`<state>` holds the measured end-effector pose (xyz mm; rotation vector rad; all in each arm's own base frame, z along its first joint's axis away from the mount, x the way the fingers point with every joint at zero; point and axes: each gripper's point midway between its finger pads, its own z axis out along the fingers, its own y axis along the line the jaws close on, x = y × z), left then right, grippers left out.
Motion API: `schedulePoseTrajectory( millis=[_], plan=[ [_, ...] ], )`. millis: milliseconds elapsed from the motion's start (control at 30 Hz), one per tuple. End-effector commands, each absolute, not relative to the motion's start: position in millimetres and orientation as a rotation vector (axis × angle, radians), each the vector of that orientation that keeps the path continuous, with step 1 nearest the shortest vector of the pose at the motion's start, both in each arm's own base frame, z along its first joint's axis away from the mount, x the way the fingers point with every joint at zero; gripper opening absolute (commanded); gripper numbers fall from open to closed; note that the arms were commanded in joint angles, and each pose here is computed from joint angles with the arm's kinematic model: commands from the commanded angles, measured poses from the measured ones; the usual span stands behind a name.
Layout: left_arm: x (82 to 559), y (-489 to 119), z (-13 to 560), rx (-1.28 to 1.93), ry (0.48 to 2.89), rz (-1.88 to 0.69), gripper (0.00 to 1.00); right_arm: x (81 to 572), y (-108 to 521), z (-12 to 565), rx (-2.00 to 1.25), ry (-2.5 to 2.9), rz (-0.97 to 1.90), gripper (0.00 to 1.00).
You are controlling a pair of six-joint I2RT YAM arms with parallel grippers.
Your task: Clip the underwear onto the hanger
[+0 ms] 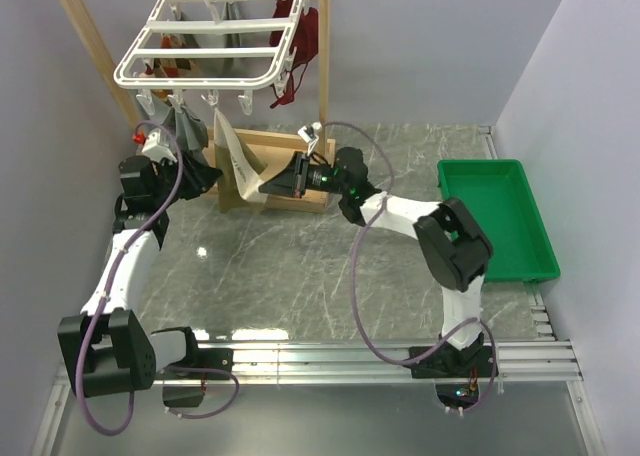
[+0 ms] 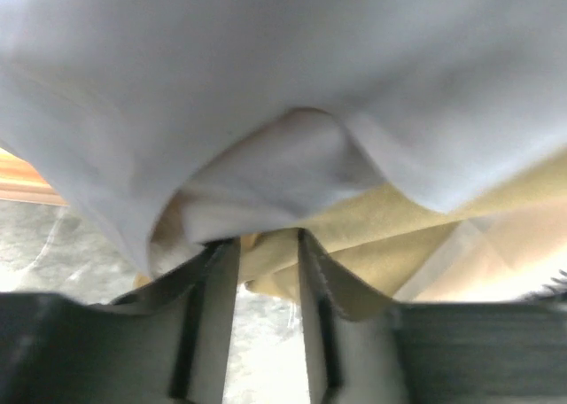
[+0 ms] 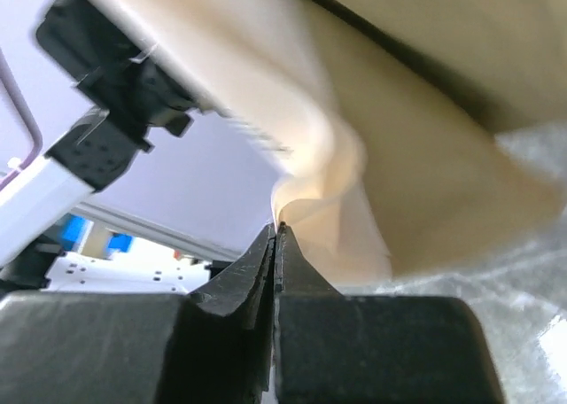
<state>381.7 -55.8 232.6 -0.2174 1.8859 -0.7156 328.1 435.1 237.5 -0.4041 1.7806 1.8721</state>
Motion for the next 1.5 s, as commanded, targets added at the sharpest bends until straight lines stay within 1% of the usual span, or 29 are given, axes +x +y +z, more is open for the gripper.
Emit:
schedulePoseTrajectory(
  millis=[0, 33, 67, 133, 200, 233, 267, 333, 367, 433, 500, 633, 667, 733, 767, 867, 900, 1000, 1133, 1200, 1300, 1433, 1467],
  plan=[
    [363.8, -67.1, 276.6, -0.152, 1.777, -0.827, 0.43, 325.3, 419.7, 291.9, -0.569, 1.602, 1.713, 0.00],
    [358.0, -63.7, 285.5, -0.153, 1.759, -0.831, 0.45, 326.4, 417.7, 287.3, -0.568, 1.639, 1.682, 0.00],
    [351.9, -63.2, 286.1, -0.171, 1.773, -0.854, 0.48, 327.6, 413.7, 298.2, -0.599, 1.592, 1.616, 0.00],
    [337.2, -57.9, 300.7, -0.160, 1.747, -0.872, 0.47, 327.5, 408.7, 297.6, -0.617, 1.606, 1.545, 0.00],
    [322.3, -56.4, 302.9, -0.183, 1.764, -0.908, 0.46, 324.5, 399.9, 307.7, -0.658, 1.555, 1.456, 0.00],
    [310.2, -59.5, 309.4, -0.152, 1.754, -0.939, 0.44, 324.9, 397.5, 306.8, -0.652, 1.559, 1.424, 0.00],
    [303.9, -63.8, 310.4, -0.141, 1.759, -0.966, 0.40, 323.8, 395.5, 308.7, -0.684, 1.533, 1.381, 0.00],
    [290.1, -76.4, 313.3, -0.107, 1.746, -1.047, 0.34, 316.9, 391.7, 314.7, -0.711, 1.511, 1.336, 0.00],
    [285.2, -82.6, 311.4, -0.109, 1.754, -1.087, 0.31, 315.7, 390.2, 315.3, -0.739, 1.487, 1.302, 0.00],
    [282.1, -95.3, 300.2, -0.097, 1.783, -1.114, 0.27, 303.0, 389.5, 321.0, -0.782, 1.457, 1.281, 0.00],
    [282.3, -102.8, 288.6, -0.121, 1.798, -1.161, 0.24, 292.5, 388.8, 329.4, -0.849, 1.392, 1.229, 0.00],
    [289.8, -132.1, 284.6, -0.075, 1.788, -1.245, 0.23, 269.9, 396.0, 329.9, -1.029, 1.300, 1.107, 0.00],
    [292.7, -138.0, 292.1, -0.052, 1.753, -1.268, 0.23, 260.6, 402.0, 335.9, -1.075, 1.258, 1.084, 0.00],
    [302.8, -148.8, 285.4, -0.065, 1.766, -1.311, 0.22, 250.2, 407.2, 330.2, -1.182, 1.202, 0.999, 0.00],
    [308.6, -150.0, 295.2, -0.056, 1.719, -1.329, 0.22, 236.3, 415.7, 334.4, -1.232, 1.153, 0.979, 0.00],
    [322.2, -164.4, 295.1, -0.065, 1.716, -1.403, 0.21, 227.6, 426.0, 322.7, -1.364, 1.090, 0.849, 0.00],
    [326.9, -169.1, 303.9, -0.021, 1.668, -1.420, 0.21, 223.6, 432.4, 315.8, -1.394, 1.093, 0.798, 0.00],
    [330.8, -179.0, 316.7, 0.024, 1.610, -1.467, 0.21, 230.5, 444.5, 292.5, -1.476, 1.088, 0.650, 0.00],
    [326.7, -184.4, 323.2, 0.071, 1.585, -1.510, 0.21, 252.2, 450.3, 281.6, -1.462, 1.151, 0.561, 0.00],
    [320.2, -184.8, 325.7, 0.102, 1.574, -1.514, 0.22, 261.6, 453.5, 276.0, -1.450, 1.179, 0.525, 0.00],
    [318.9, -179.6, 320.4, 0.102, 1.602, -1.463, 0.27, 283.2, 448.0, 265.5, -1.399, 1.251, 0.426, 0.00],
    [325.4, -163.0, 306.8, 0.039, 1.649, -1.381, 0.37, 309.0, 444.8, 251.0, -1.336, 1.319, 0.310, 0.00],
    [327.3, -159.1, 301.5, 0.014, 1.669, -1.365, 0.38, 318.1, 443.8, 242.7, -1.319, 1.350, 0.274, 0.00]
  ],
)
